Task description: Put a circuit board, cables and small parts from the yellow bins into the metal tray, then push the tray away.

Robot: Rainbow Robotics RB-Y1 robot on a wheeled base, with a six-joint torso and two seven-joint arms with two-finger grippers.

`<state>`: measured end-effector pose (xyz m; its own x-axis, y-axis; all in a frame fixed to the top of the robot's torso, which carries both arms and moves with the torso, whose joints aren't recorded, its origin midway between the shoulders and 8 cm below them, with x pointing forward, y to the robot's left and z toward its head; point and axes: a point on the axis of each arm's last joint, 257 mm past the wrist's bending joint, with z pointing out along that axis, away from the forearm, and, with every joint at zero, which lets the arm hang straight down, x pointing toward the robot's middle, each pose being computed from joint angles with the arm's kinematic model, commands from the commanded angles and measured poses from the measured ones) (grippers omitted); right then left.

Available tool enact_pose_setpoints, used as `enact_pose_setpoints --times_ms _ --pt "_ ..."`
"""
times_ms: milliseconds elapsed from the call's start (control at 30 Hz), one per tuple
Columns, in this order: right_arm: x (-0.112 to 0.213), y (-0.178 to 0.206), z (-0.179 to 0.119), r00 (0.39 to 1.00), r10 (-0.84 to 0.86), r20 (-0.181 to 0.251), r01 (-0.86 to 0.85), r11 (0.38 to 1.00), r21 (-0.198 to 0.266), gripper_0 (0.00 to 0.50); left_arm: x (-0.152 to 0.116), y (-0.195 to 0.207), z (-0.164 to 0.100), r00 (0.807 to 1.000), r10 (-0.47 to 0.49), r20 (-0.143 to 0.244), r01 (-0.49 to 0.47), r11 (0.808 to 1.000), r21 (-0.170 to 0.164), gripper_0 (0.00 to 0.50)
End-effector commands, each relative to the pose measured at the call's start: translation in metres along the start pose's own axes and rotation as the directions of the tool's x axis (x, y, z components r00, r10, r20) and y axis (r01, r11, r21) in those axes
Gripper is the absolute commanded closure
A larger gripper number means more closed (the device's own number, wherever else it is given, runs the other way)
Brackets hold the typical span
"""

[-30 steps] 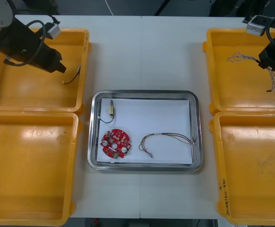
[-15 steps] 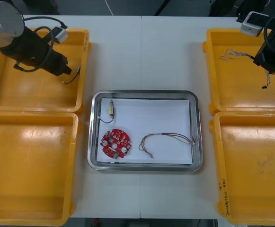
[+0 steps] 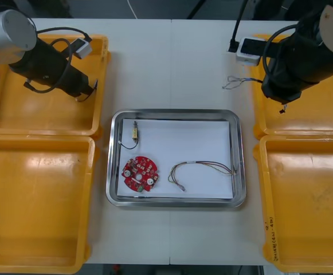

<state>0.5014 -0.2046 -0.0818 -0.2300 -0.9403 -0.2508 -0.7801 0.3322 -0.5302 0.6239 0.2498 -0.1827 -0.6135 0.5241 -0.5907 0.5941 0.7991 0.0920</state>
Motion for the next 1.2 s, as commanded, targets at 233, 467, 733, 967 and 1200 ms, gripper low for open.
enact_pose_setpoints --times_ms 233,467,733,967,1200 --pt "-0.042 0.050 0.017 0.992 -0.128 -0.011 0.127 0.991 -0.034 0.500 0.001 -0.013 0.017 1.000 0.025 -0.006 -0.025 1.000 -0.007 0.000" --pt "-0.066 0.067 0.032 0.975 -0.221 -0.004 0.221 0.975 -0.006 0.500 0.002 -0.013 0.019 0.999 0.037 -0.013 -0.037 0.999 -0.012 0.000" --pt "-0.085 0.083 0.048 0.962 -0.271 0.019 0.271 0.963 0.000 0.500 0.002 -0.018 0.021 0.998 0.056 -0.020 -0.057 0.998 -0.011 0.000" --pt "-0.095 0.095 0.078 0.953 -0.300 0.034 0.301 0.954 -0.008 0.500 0.003 -0.018 0.024 0.996 0.082 -0.027 -0.083 0.996 -0.022 0.402" --pt "-0.090 0.107 0.112 0.949 -0.316 0.015 0.316 0.948 -0.032 0.500 0.002 -0.019 0.024 0.997 0.080 -0.021 -0.080 0.997 -0.019 0.499"
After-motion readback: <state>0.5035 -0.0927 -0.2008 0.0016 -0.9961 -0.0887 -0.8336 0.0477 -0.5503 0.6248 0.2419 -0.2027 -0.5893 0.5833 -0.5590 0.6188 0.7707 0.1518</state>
